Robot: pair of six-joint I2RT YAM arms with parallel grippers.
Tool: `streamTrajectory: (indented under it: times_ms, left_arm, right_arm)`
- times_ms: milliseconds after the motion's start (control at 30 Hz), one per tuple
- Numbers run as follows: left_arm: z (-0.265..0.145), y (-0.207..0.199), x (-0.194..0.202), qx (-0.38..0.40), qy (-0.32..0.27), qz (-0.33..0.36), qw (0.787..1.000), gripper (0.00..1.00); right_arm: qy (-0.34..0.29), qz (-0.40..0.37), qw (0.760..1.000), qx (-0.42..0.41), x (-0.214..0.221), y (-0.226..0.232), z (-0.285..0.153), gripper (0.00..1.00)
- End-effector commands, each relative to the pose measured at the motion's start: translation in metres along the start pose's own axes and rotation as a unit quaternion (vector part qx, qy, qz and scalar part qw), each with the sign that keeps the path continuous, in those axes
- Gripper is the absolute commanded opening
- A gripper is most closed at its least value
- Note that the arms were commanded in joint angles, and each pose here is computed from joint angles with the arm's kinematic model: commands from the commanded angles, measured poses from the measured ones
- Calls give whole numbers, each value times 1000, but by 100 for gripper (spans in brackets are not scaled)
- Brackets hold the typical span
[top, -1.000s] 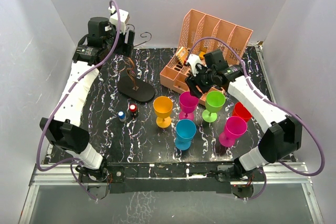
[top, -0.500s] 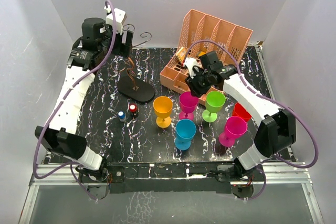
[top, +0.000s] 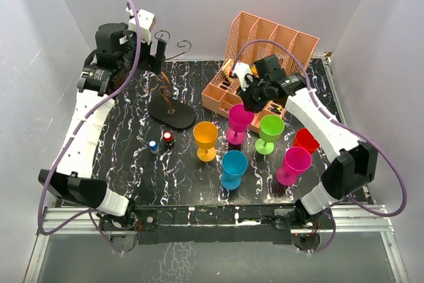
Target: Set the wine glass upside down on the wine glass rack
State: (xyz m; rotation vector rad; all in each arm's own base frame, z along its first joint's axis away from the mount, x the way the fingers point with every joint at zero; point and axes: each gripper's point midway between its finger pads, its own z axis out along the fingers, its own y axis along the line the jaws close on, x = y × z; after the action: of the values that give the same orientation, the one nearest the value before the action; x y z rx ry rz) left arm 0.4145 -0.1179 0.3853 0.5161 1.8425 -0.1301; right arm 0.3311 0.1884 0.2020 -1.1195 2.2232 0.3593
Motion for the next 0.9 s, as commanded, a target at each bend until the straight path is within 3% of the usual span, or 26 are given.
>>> streamTrajectory:
  times_ms: [0,133,233,400,633,867]
  left_arm:
    - [-37,-7,-38,11,-63,-10,998,89]
    - [-52,-22,-66,52,-101,-38,993,89]
    - [-58,-40,-83,104,-123,-70,985,89]
    - [-58,-73,-95,203,-129,-127,962,90]
    - [-41,-97,-114,296,-137,-176,929,90]
    - [-28,-110,-116,343,-132,-221,904,83]
  right_arm:
    - [-102,-53,991,76,-61,-15,-71,8]
    - [-192,-68,967,154,-106,-31,-128,8]
    - [-285,-68,932,214,-151,-44,-178,8]
    - [-398,-48,886,231,-208,-43,-241,8]
    - [-481,-15,856,188,-250,-30,-277,8]
    - [-509,-7,851,130,-267,-13,-282,8]
